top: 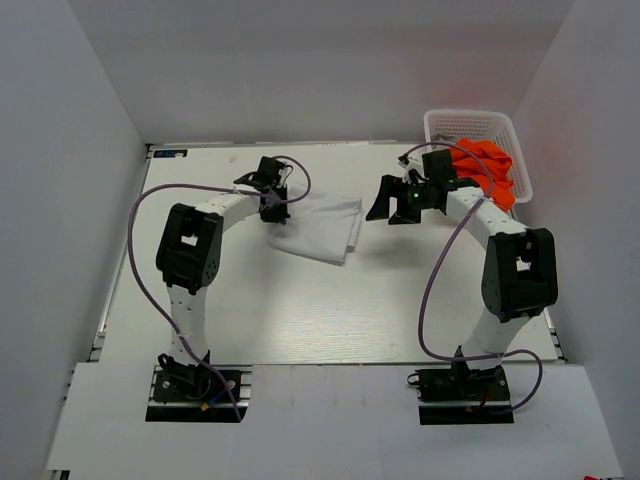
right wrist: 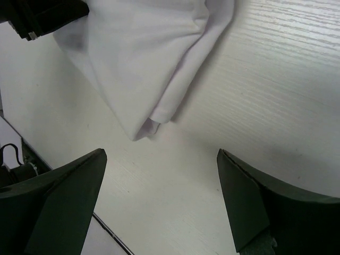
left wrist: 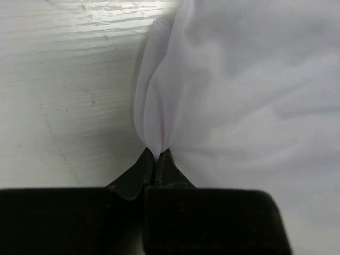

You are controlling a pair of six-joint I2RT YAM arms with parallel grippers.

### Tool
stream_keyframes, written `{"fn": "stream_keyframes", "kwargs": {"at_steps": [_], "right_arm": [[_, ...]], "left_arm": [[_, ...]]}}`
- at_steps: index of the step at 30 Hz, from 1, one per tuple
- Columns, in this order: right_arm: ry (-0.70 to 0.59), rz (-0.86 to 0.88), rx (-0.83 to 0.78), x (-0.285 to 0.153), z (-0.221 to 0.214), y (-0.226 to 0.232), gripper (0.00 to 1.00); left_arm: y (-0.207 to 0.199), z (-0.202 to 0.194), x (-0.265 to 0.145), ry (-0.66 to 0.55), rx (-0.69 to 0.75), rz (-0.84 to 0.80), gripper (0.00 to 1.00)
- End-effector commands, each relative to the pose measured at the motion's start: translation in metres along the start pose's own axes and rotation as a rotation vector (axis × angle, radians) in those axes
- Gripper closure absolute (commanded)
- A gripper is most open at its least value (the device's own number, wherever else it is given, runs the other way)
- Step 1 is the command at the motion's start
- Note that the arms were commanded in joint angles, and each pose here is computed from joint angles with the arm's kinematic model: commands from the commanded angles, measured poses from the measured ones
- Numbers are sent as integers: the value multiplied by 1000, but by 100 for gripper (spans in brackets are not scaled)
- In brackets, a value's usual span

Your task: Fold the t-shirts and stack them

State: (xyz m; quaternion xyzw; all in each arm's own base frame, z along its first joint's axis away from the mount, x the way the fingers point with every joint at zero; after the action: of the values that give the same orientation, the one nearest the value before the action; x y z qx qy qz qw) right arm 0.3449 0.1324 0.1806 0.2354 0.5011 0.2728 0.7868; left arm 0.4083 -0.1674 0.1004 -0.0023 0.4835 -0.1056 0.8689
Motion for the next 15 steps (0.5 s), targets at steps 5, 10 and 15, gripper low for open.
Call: {"fn": "stream_keyframes", "kwargs": {"at_steps": [5, 10, 15], "right_arm": [[-68, -30, -26, -10, 0, -5, 10], [-112, -50, -27, -12, 6, -8, 10], [-180, -52, -61, -19, 20, 0, 10]], "left_arm": [[41, 32, -50, -105, -9, 327, 100], [74, 55, -73, -135, 33, 461, 100], [124, 67, -77, -150, 23, 595, 100]]}}
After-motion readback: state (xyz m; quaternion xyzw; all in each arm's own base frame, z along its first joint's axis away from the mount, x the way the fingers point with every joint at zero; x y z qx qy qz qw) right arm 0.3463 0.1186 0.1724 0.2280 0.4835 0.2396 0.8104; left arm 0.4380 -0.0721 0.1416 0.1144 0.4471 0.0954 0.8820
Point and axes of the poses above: each gripper's point midway between its finger pads, its own x axis out along the fingers, its own y axis along the line the jaws close on, z = x × y, the point moved 9 cm from there along -x, back along the fingers, and after that the axes turned 7 degrees about x, right-handed, at the moved point
